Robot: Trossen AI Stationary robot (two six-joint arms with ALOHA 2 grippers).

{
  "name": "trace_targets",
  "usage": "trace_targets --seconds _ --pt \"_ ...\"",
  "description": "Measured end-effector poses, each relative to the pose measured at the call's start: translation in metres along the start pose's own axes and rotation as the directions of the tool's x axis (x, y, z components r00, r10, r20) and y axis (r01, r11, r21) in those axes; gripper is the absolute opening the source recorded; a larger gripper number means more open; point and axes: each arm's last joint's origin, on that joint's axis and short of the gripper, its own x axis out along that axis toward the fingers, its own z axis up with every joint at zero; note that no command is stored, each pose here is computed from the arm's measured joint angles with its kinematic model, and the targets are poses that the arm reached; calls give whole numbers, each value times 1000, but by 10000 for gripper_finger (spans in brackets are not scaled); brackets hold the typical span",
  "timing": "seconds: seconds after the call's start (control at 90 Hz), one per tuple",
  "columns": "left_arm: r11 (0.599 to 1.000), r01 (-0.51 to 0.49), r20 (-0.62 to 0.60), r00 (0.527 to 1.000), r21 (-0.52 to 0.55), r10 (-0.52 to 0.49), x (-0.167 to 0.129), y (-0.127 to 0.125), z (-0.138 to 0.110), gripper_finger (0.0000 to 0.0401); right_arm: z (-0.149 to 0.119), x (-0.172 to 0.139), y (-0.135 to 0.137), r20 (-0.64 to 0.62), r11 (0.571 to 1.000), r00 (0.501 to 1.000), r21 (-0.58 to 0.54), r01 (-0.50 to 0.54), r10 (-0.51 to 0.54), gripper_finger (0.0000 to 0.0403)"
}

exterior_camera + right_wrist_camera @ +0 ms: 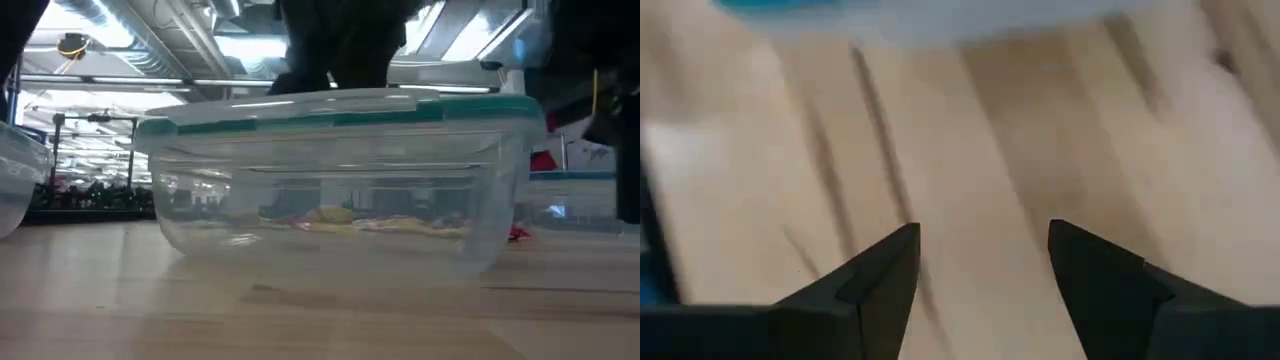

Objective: Sort candy
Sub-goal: Open the rectangular transparent bin

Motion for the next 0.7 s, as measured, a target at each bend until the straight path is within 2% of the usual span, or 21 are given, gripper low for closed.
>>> trace_targets --seconds 0.111,0.267,0.367,0.533,0.7 --pt "1000 -3 -15 1000 -2 3 2 -4 -6 274 14 0 -11 18 996 999 -80 38 -37 209" --pt "998 -10 -21 1000 58 12 10 -8 -8 274 37 5 -23 26 957 1000 -290 14 -7 209" --pt "995 -26 -22 999 93 28 19 -10 -9 274 51 8 -28 37 937 998 -347 -30 46 209" --pt "986 -44 -66 996 160 55 32 -10 -14 274 59 10 -27 47 930 988 -348 -122 147 209" --pt "973 -47 -75 995 226 65 35 -10 -16 274 44 17 -17 138 934 954 -280 -221 267 209"
